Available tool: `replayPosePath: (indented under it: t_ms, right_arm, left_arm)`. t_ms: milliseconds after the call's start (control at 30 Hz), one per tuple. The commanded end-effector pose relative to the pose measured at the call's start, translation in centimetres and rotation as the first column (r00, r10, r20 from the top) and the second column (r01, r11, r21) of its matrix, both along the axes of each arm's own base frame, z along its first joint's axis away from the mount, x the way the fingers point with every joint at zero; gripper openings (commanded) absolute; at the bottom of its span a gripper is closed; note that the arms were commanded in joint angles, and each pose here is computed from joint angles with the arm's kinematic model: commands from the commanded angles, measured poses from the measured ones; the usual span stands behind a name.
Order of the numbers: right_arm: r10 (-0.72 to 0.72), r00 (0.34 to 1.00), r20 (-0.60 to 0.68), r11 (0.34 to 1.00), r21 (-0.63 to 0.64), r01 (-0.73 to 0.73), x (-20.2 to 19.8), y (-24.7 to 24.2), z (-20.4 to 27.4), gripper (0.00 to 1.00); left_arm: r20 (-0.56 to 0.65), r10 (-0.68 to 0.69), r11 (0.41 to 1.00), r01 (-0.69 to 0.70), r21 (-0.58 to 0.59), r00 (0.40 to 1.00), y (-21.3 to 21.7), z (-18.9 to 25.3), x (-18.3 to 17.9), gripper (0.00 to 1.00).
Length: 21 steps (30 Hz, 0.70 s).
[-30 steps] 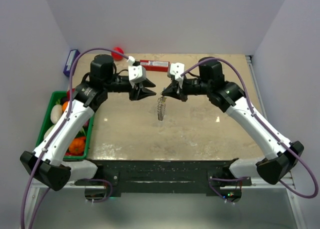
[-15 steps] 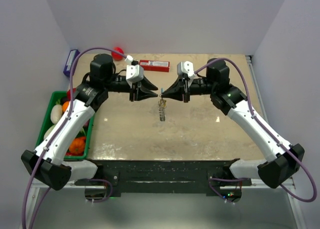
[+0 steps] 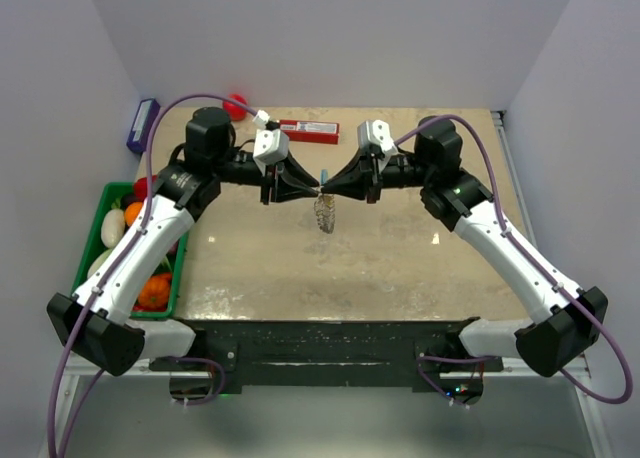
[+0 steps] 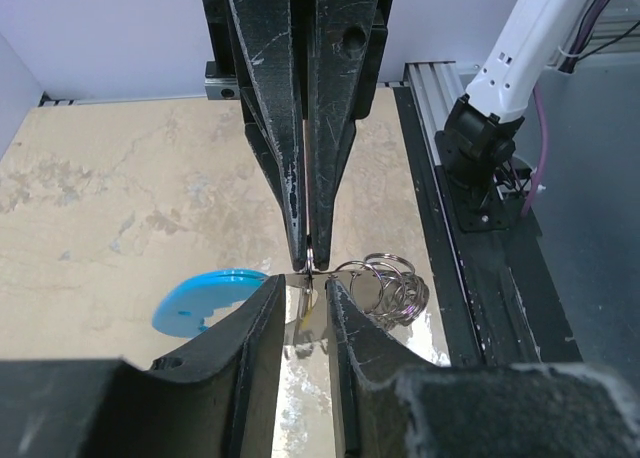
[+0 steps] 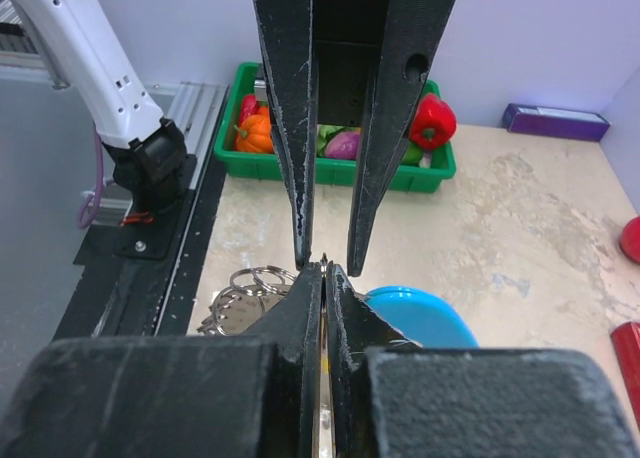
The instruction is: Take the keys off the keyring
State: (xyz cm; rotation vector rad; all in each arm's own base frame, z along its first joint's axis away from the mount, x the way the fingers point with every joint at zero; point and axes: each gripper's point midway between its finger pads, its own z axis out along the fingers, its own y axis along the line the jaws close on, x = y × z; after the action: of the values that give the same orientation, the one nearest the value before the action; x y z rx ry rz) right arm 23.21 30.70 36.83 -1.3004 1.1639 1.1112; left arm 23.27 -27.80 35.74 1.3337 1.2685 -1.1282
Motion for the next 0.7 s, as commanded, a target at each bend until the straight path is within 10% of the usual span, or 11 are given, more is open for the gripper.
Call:
replayPosePath:
  t_ms: [0,667]
  right_arm:
    - [0.023,0.998,0.056,0.999,0.047,-0.026,-0.65,-0.16,1.76,0.00]
    - [0.015,0.999,0.038,0.997,0.081,-0.018,-0.43,0.03,2.46,0.00]
  left_arm:
    - [0.000,-0.025,0.999,0.025,-0.022,1.000,-0.09,0.38,-0.05,0.26]
    - [-0.012,-0.034,0.999,0.034,-0.026,0.999,-0.18,0.19,-0.11,0.17]
